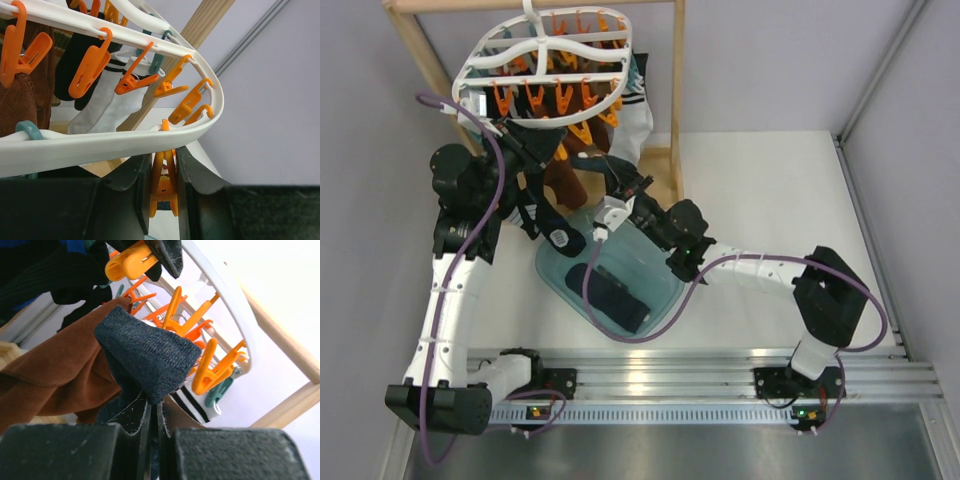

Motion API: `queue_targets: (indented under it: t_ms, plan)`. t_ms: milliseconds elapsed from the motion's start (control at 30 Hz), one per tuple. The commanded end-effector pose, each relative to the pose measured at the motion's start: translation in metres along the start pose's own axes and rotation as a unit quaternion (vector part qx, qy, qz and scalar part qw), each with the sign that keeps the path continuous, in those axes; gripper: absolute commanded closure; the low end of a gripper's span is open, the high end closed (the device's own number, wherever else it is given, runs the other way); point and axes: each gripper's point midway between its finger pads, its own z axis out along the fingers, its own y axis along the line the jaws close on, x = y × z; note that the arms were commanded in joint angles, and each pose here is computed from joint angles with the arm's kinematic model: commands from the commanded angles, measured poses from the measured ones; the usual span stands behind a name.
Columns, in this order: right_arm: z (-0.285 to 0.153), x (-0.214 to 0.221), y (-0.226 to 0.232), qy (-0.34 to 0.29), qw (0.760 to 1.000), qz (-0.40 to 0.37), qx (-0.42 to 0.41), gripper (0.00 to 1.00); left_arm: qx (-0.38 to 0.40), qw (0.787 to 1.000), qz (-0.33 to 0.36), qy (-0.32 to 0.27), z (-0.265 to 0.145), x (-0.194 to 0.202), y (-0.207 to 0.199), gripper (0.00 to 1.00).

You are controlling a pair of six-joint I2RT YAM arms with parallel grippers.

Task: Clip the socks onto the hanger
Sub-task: Clamp the sock onto the hanger.

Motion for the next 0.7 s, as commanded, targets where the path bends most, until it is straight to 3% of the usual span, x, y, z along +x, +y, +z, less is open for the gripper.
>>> queue_targets:
  t_ms: [0,167,400,667]
  plan:
    - [0.001,-0.039,-0.036,-0.050,0.997,0.050,0.028,1.00,0.043,0.999,0.001,0.004,-0.004,-0.002,-0.019,1.00]
    - [-0.003,-0.050,-0.010,-0.068,0.987,0.130,-0.060,1.00,0.079,0.997,0.004,0.005,-0.008,0.002,-0.030,1.00]
    - [-0.013,-0.062,-0.001,-0.112,0.944,0.255,-0.180,1.00,0.145,0.989,0.006,0.024,-0.012,0.006,-0.051,1.00]
    - [-0.006,-0.073,0.006,-0.142,0.915,0.279,-0.254,1.00,0.206,0.977,-0.026,0.039,-0.018,0.010,-0.071,1.00]
